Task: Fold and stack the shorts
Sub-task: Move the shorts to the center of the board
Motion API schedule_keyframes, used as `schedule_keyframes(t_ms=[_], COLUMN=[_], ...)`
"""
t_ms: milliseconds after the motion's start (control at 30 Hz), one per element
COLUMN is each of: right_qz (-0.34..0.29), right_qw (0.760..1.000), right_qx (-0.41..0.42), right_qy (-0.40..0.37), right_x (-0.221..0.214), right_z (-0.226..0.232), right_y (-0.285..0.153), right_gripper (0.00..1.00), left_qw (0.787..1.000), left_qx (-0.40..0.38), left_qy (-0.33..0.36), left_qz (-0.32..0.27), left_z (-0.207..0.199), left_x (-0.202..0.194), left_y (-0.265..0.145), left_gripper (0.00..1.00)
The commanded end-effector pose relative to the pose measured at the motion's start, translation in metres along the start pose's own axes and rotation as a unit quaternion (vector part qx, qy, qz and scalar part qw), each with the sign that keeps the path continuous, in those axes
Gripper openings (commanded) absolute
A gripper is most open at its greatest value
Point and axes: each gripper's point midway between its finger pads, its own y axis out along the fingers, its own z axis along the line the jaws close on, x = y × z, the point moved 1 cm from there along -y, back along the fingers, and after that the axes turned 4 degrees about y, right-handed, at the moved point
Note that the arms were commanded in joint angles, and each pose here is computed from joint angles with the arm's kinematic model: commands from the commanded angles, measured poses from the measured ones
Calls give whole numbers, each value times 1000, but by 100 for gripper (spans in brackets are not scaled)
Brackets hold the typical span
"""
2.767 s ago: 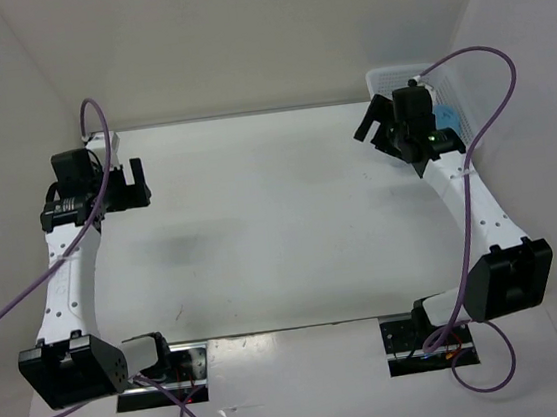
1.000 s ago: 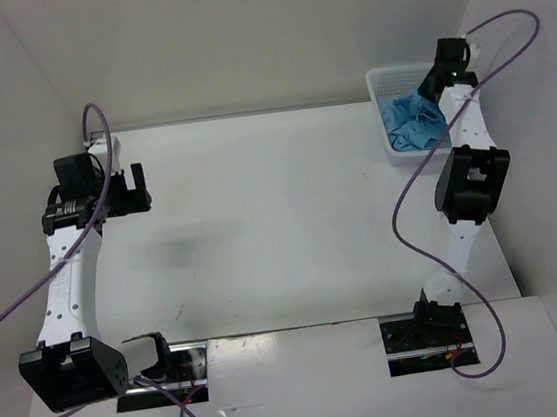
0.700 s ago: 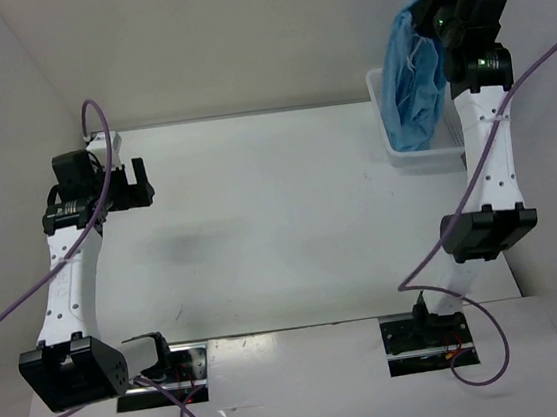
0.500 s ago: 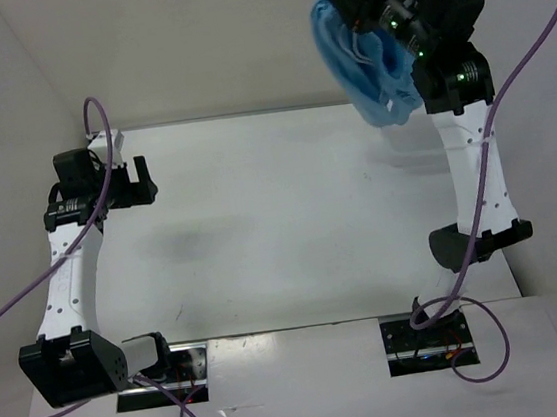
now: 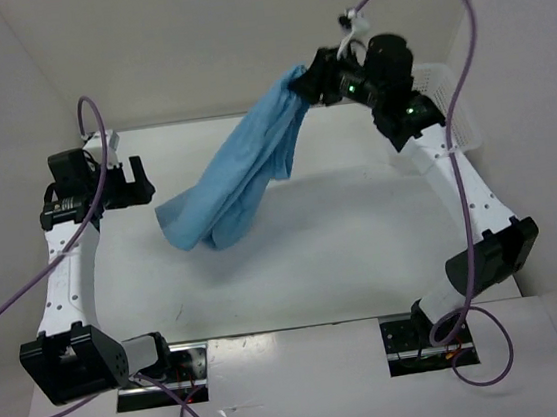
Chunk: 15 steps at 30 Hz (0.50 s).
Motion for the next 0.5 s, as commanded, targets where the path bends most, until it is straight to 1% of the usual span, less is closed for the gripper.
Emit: schedule_keyframes(t_ms=[0,33,67,100,133,167,233,267,300,367,400,467], right_qz=[3,47,66,84,109,109,113,118,121,127,136,159], right_qw=[990,980,972,963,949,939,931,929,927,927,927,921], right_qx=[-129,-175,-202,-226,-261,-289,-310,-313,-315,-309,-302,-301], right_qy=[56,87,104,120,139,149,155,157,163,173,178,188], right_x=[-70,-118,-139,-157,-184,-190,-199,-205,-209,-219,-224,-242], right_z=[-72,-101,-116,-128,-145,-161,-167,-168,-169,-170,-169,-176], right_y=[-1,-7,-13,-20,-33,-42,-55,-56,-58,-55,-53,-46], right_gripper=[58,87,94,100,100,100,100,100,100,100,100,100], left_qw=[1000,1000,1000,1000,1000,999,998,998,997,995,991,987], left_qx=[2,7,6,4,4,-3,-10,-18,-27,-50,-61,-90], left_qy=[-3,-4,-6,-10,-10,-13,-20,-20,-27,-34,-43,-32], left_qz=[4,10,16,27,28,37,55,54,72,85,106,128], left_z=[1,3,2,1,1,-1,-4,-7,-10,-18,-22,-41], left_x=[-5,-10,-13,-20,-20,-29,-41,-40,-55,-67,-85,-100], left_y=[-6,-4,-5,-4,-4,-1,-1,0,2,5,9,16], left_gripper=[100,100,100,100,100,100,100,100,100,100,100,100])
